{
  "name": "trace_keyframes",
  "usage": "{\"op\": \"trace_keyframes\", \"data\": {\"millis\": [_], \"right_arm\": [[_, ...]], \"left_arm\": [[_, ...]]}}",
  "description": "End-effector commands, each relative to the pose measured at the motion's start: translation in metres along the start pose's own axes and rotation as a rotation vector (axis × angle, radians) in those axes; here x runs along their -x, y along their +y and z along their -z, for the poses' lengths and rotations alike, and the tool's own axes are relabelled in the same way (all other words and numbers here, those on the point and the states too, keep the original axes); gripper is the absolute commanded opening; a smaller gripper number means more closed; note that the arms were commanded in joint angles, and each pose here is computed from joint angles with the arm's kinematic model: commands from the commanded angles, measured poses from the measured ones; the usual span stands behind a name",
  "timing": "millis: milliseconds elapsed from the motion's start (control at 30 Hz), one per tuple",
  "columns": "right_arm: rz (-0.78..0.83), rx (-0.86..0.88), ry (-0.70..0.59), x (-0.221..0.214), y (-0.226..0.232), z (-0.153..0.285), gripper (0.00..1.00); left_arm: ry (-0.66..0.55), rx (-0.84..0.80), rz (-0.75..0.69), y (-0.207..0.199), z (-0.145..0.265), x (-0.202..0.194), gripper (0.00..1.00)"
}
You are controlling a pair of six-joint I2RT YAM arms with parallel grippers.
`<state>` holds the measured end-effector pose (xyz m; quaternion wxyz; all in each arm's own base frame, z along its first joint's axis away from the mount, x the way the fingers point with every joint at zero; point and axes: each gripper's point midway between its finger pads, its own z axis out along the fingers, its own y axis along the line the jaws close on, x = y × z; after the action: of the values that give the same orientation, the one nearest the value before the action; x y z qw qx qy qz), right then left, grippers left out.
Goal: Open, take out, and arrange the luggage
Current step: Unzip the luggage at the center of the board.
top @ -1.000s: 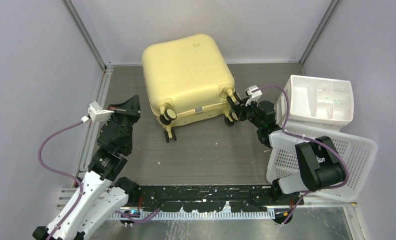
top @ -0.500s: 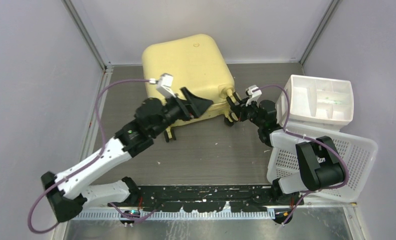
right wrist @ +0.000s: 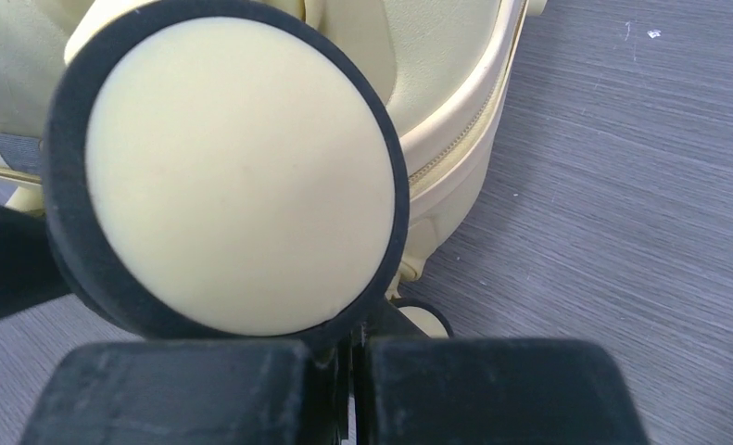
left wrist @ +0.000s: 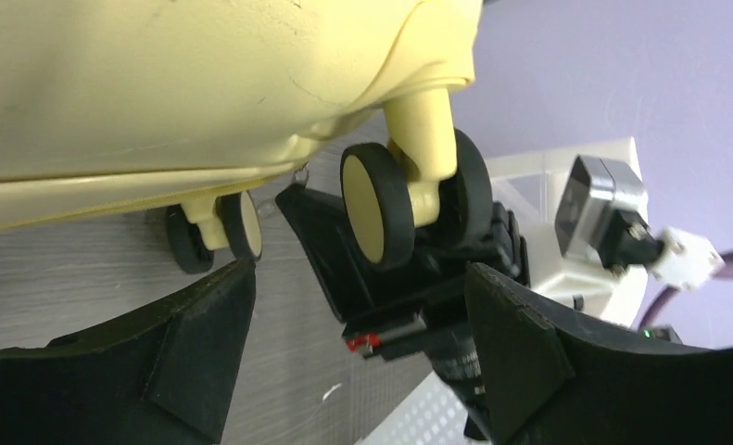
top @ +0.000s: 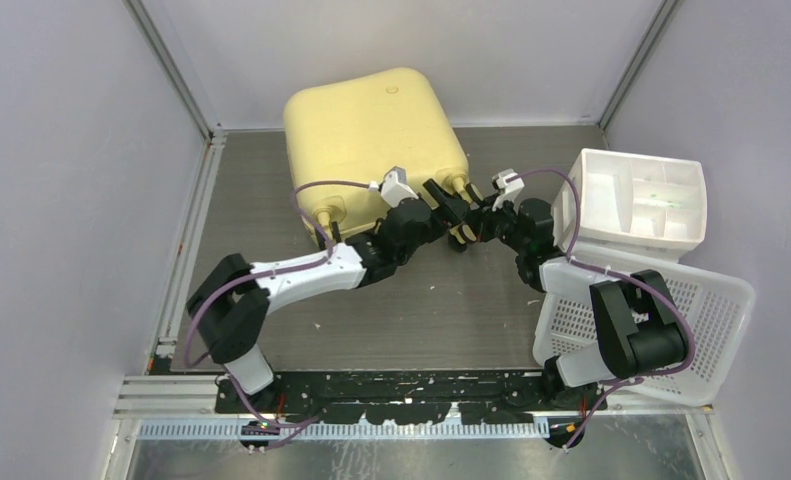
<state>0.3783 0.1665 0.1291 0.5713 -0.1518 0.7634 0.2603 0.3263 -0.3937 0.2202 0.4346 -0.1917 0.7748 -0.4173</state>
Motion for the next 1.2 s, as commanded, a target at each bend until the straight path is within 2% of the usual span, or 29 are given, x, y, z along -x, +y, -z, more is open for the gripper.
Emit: {"op": "trace_keyframes", "data": {"millis": [0,467,700,800,933,1000,1167], "right_arm": [[-0.006,0.025,-0.05,0.023,0.003,-0.007,0.01],[-0.018,0.032,-0.059,0.027,0.002,-0.005,0.01],[-0.016,0.02,-0.066,0.029,-0.003,-0.004,0.01],[-0.014,0.019,-0.064,0.029,-0.005,-0.004,0.01],[-0.005,0.01,-0.057,0.029,-0.007,-0.003,0.01],[0.0,0.007,-0.054,0.028,-0.008,-0.003,0.01],[0.023,0.021,-0.06,0.032,-0.005,-0.002,0.01]], "left_arm": [[-0.132,-0.093,0.186,-0.047,-0.019,0.03,0.84],[-0.213,-0.055,0.25,-0.05,-0.052,0.023,0.8],[-0.2,-0.038,0.265,-0.044,-0.068,0.011,0.51],[-0.204,-0.055,0.25,-0.047,-0.067,0.014,0.23],[-0.216,-0.092,0.217,-0.056,-0.055,0.028,0.04],[-0.223,-0.116,0.197,-0.063,-0.046,0.037,0.01],[-0.232,-0.171,0.138,-0.077,-0.021,0.055,0.0]]}}
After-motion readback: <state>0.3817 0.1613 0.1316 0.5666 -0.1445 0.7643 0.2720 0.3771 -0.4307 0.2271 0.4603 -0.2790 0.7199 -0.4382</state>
